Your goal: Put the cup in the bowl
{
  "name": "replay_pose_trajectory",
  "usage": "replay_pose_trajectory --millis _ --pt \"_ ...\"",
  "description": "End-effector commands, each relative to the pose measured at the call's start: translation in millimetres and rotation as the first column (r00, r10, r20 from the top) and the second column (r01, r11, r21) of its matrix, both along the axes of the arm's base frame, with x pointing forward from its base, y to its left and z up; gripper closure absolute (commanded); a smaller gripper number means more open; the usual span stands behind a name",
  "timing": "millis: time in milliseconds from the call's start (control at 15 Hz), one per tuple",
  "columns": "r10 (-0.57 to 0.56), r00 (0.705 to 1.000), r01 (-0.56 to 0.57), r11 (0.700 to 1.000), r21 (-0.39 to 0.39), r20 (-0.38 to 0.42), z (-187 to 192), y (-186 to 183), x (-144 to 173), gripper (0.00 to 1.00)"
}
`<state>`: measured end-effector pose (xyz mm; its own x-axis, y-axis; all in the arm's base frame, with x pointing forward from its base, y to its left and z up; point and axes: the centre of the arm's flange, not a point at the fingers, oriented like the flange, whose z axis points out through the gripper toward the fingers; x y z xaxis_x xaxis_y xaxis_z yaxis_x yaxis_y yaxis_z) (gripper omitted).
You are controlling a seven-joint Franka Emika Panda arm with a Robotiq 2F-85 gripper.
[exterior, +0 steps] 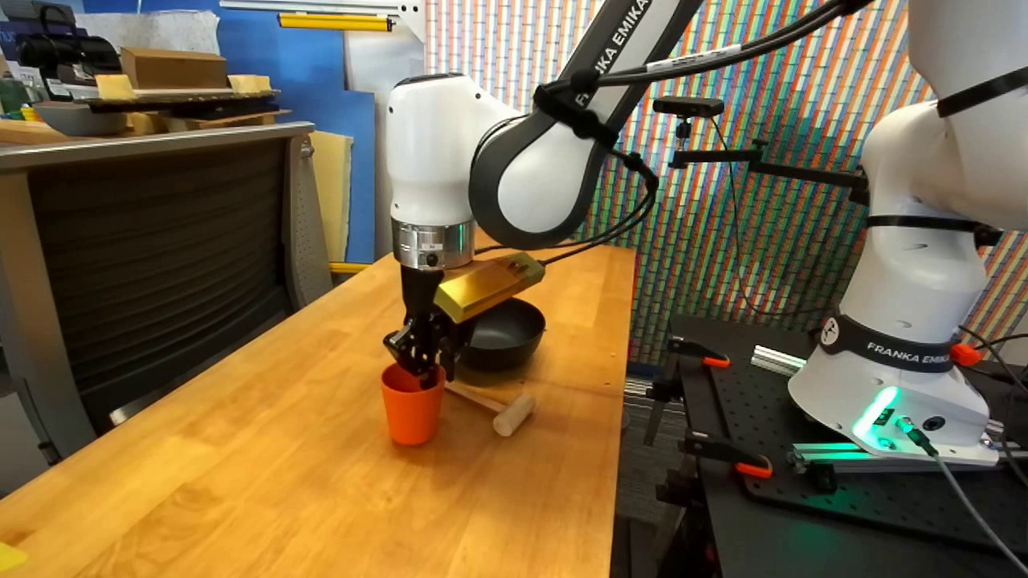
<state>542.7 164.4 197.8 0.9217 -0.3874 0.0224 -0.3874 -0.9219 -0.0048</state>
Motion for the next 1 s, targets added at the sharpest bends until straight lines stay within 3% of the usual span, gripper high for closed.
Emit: replay_pose_trajectory --millis 0,200,333,600,800,933 --pt "-0.017 1.000 0.017 0.999 0.049 0.004 -0.1 -3.5 -4.4 0.94" --pt "-0.015 1.000 0.013 0.997 0.069 0.017 16.4 -2.5 -7.6 0.98" --pt "0.009 0.999 -0.012 0.999 0.051 0.050 44.3 0.7 -7.5 0.95" --pt "0.034 0.983 -0.017 0.995 -0.095 0.180 127.1 -10.9 -11.0 0.95" --pt "-0.040 0.961 0.097 0.975 -0.198 0.275 167.4 -50.2 -26.2 0.95" --pt "-0.138 0.942 0.210 0.953 -0.217 0.307 173.0 -79.0 -36.2 0.95"
